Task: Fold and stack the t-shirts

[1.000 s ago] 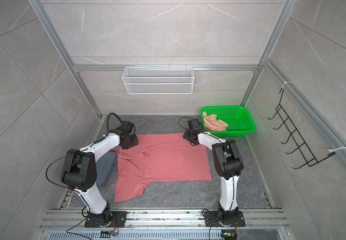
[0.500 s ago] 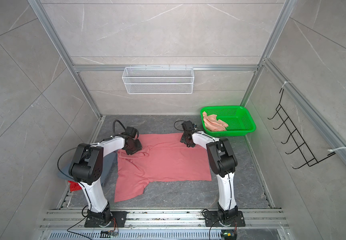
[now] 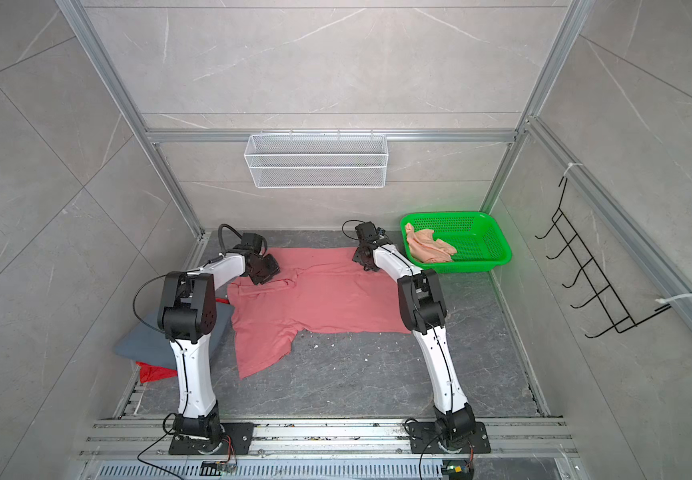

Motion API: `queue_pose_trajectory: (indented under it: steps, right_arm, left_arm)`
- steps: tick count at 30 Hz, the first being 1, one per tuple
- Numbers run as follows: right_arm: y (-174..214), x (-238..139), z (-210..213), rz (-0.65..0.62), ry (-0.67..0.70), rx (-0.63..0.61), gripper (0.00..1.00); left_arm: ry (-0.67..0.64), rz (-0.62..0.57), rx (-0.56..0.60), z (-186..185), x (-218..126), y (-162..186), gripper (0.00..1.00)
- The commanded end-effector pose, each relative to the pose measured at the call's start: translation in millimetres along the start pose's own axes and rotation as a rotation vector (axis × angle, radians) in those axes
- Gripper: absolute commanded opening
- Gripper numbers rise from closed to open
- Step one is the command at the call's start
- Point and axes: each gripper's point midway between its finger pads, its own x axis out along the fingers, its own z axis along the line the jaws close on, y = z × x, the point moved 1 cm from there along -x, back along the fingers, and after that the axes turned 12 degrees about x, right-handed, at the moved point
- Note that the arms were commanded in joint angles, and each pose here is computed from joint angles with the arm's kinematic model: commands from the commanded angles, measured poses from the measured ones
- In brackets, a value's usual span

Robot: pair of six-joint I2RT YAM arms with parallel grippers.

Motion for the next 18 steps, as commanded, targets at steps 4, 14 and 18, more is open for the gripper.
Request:
queue_pose_trajectory:
  steps: [4,14,18]
  right_arm:
    - [-7.2,6.7,16.1,0.035,-0.043,-0.113,0.59]
    - [-52.8,-135.9,75.9,-0.155,-0.228,-0.327,0.62]
    - [-50.5,-199.2,54.9,-0.194,-0.25,-0.257,0.64]
  left_arm:
    - [0.117,-0.011,0.156,-27.9,-28.1,-29.9,0.4]
    - [0.124,-0.249,0.303,-56.7,-182.1,-45.2,0.44]
    - [0.031,-0.246,0.253,-31.6,-216.0,-11.4,0.46]
